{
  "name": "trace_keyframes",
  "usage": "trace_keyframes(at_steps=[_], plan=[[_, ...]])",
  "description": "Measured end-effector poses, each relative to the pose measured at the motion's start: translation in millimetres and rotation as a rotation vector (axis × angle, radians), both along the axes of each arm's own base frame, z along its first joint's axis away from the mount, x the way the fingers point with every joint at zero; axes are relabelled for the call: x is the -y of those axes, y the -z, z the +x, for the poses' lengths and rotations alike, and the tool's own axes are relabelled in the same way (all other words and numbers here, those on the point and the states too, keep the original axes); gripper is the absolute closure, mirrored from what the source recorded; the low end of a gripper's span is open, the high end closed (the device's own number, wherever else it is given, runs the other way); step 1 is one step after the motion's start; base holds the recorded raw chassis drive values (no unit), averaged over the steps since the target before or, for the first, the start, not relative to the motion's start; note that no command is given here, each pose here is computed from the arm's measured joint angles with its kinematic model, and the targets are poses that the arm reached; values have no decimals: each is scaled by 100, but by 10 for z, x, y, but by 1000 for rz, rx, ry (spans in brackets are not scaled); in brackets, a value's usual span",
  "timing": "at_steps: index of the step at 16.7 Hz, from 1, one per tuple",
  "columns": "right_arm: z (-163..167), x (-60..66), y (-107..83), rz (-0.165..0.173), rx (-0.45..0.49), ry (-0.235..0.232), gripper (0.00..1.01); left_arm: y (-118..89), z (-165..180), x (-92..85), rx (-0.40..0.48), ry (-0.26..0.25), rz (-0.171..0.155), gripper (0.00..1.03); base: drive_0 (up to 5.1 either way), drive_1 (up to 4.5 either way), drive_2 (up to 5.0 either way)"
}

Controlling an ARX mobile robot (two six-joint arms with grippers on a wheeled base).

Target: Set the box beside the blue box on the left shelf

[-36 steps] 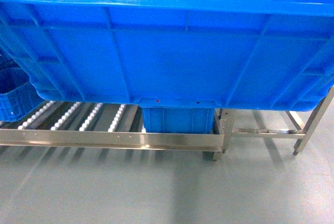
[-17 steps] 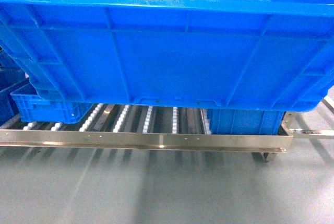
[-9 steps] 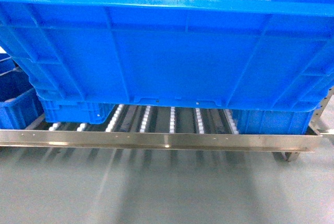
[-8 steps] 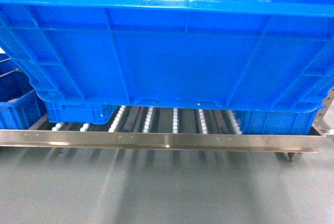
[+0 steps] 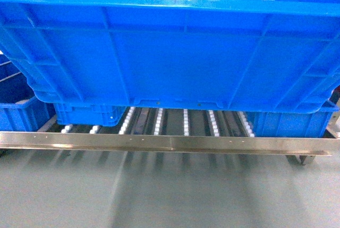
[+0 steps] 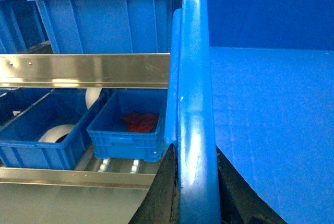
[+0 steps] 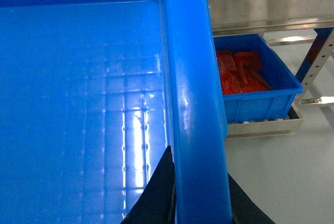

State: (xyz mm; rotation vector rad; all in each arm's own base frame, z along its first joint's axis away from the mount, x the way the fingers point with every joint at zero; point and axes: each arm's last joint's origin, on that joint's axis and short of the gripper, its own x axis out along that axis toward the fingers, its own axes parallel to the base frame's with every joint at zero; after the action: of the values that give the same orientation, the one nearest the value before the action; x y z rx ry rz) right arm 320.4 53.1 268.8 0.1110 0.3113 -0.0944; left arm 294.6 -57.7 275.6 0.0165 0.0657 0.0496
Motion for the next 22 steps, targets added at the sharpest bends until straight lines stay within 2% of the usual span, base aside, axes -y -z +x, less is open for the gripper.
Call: trace_keyframes(at_steps=[22], plan=[[-1, 13, -5, 0, 1, -1, 92, -1, -4, 21, 1, 5, 0, 94, 0, 0, 0]])
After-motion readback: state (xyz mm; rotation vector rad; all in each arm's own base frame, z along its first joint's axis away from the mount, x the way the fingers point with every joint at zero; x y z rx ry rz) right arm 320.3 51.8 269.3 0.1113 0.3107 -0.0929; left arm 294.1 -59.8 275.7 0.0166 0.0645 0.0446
